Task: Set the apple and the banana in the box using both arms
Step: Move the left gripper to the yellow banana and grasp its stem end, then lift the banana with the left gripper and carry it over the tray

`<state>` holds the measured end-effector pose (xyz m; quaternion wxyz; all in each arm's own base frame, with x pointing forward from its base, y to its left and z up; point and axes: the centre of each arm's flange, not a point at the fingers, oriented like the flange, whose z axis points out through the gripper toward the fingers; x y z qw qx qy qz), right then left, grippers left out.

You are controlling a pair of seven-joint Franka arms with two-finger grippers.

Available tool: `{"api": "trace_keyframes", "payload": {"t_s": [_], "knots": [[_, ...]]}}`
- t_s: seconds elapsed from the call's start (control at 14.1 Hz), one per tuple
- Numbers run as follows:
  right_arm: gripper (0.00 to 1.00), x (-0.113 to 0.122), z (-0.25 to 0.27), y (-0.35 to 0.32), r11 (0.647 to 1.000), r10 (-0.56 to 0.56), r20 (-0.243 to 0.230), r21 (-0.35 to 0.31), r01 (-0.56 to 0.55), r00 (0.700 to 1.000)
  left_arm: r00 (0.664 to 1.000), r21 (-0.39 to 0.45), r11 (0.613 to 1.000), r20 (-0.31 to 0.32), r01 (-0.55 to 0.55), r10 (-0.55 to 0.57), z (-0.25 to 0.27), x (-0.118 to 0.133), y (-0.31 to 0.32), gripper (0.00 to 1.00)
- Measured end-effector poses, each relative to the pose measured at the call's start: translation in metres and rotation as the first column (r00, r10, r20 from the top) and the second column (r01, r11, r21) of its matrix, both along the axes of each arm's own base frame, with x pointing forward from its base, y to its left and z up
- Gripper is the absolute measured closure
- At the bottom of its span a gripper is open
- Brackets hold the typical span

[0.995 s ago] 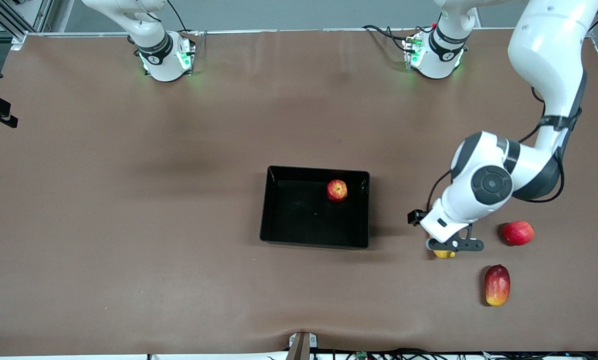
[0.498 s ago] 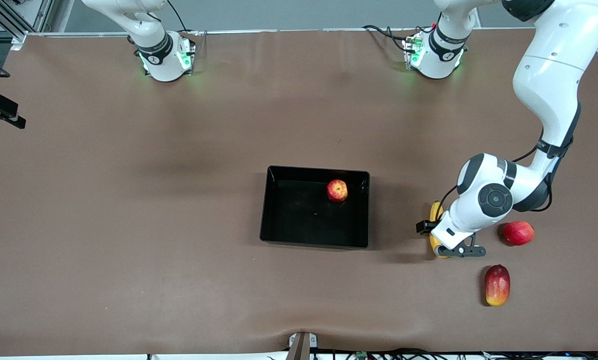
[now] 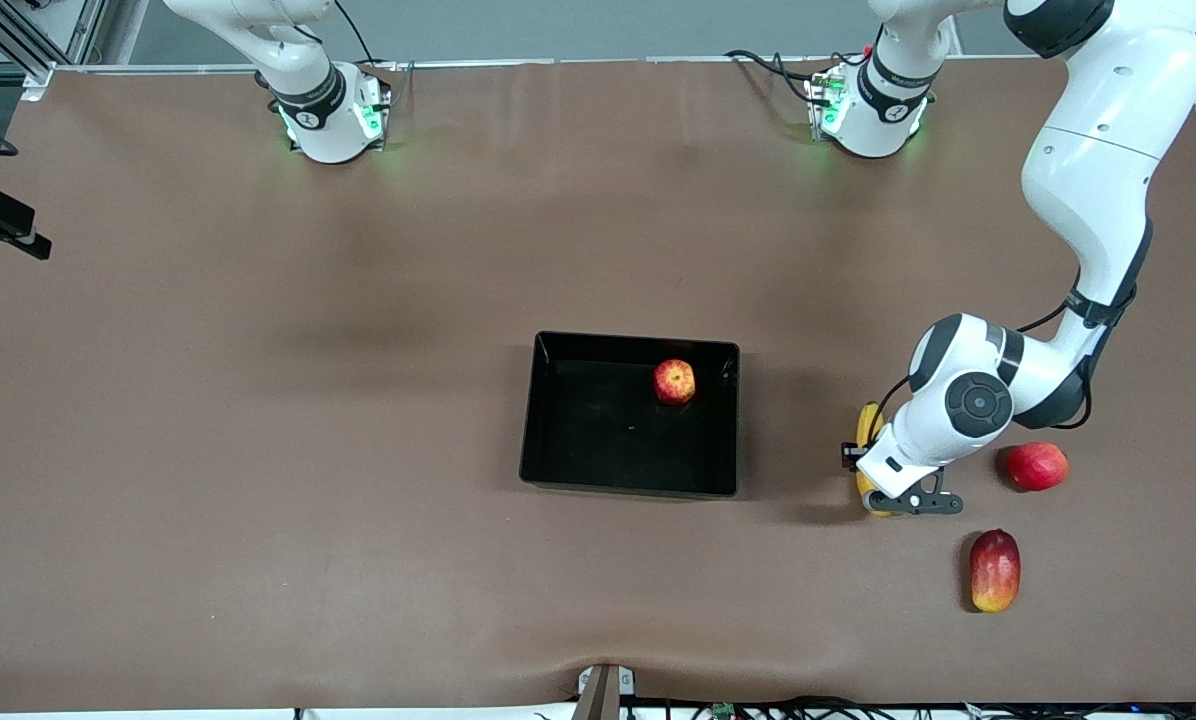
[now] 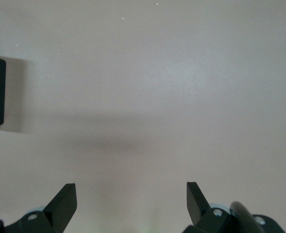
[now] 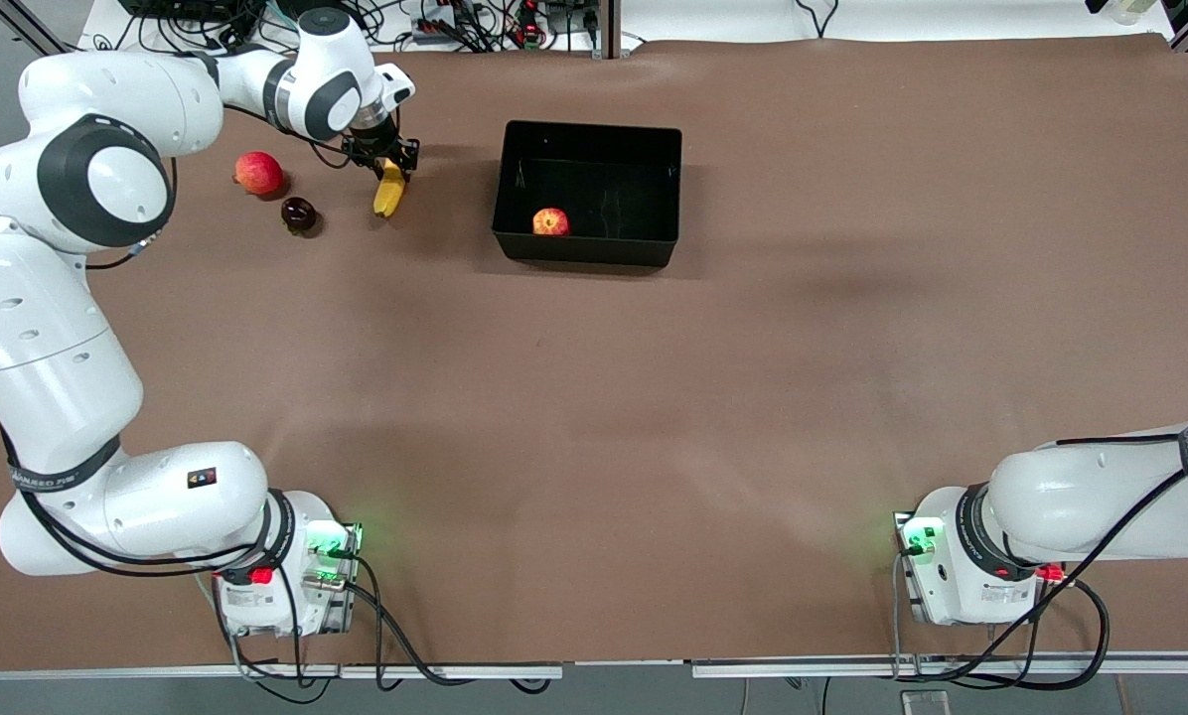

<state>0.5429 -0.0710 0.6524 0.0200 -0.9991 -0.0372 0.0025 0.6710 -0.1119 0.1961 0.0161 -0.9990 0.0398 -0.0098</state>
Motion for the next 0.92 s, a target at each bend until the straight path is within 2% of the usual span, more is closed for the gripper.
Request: {"api": "trace_keyframes", "payload": {"t_s": [0.36, 0.64, 0.92], "knots": [[0.0, 0.0, 0.0, 0.001, 1.0, 0.002, 0.002, 0.003, -0.002, 1.0, 0.999, 0.0, 0.999, 0.017, 0.046, -0.046, 0.014, 0.004, -0.004, 0.58], [0.0, 0.001, 0.002, 0.001, 1.0, 0.001, 0.01, 0.002, -0.001, 1.0, 0.993, 0.009, 0.994, 0.035, 0.111, -0.111, 0.09, -0.004, -0.056, 0.58], [0.0, 0.001, 0.002, 0.001, 1.0, 0.001, 0.012, 0.002, -0.001, 1.0, 0.984, -0.027, 0.986, 0.075, 0.164, -0.162, 0.159, -0.019, -0.132, 0.58]]}}
